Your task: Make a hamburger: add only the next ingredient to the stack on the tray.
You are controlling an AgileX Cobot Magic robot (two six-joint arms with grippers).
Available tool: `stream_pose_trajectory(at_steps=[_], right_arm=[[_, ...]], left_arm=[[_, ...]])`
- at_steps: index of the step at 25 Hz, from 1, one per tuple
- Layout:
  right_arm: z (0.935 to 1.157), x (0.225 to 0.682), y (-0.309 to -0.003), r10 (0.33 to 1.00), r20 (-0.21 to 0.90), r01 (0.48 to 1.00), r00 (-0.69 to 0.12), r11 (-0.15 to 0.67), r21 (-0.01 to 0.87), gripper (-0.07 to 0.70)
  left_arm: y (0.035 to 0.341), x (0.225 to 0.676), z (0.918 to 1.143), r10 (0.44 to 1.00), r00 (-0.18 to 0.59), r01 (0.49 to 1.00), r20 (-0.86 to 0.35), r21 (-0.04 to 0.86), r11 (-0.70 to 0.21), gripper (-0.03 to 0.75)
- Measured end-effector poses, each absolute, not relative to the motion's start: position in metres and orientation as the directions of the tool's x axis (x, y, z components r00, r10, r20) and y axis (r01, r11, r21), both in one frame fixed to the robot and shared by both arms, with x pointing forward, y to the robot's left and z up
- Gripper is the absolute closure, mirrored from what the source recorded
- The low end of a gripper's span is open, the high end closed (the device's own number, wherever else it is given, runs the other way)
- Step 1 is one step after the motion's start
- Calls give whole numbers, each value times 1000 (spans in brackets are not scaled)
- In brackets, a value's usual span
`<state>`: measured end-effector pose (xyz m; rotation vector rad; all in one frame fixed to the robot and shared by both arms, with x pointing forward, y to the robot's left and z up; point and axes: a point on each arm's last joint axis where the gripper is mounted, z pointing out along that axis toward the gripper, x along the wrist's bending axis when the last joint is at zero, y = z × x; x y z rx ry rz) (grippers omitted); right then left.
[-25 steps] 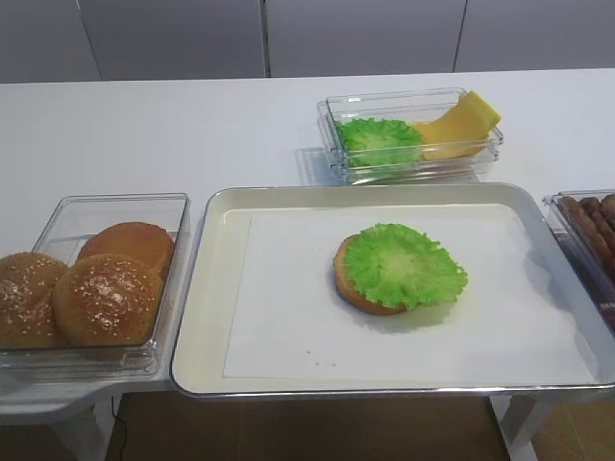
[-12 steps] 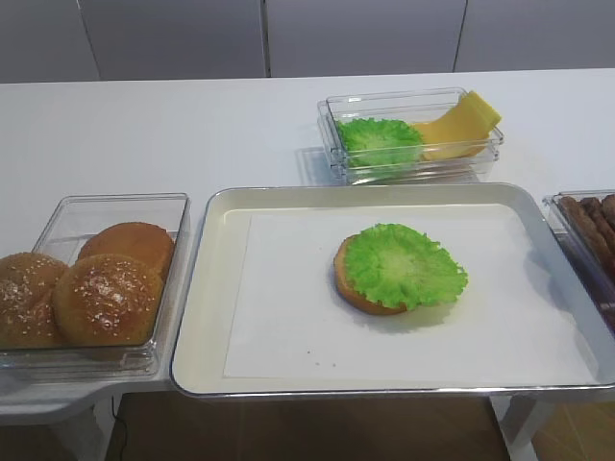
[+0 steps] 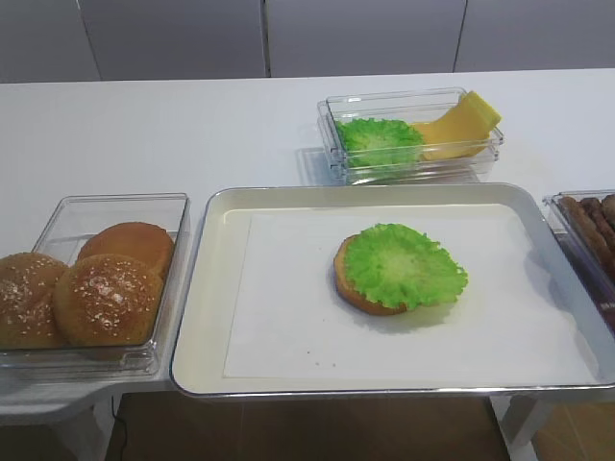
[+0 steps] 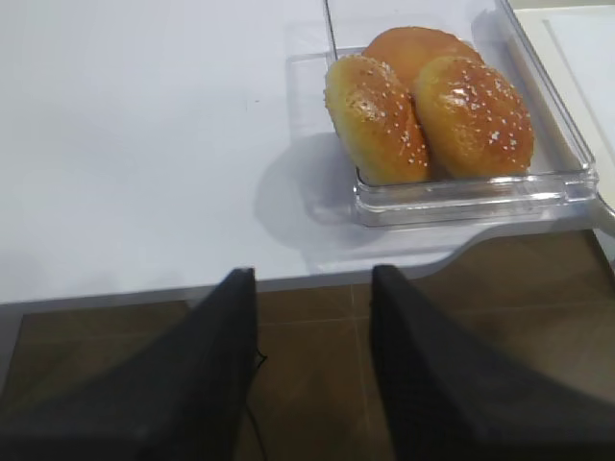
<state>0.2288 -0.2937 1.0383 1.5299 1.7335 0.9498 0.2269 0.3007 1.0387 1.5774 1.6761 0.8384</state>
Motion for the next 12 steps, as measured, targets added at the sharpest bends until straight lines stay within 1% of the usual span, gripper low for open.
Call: stream_pose_trajectory(at_steps=[12], right_arm=[[1038,229,-294,992,4,537,-126,65,841,204]], left_arm=[[301,227,1039,998,-36,561,-47,825,59,417]])
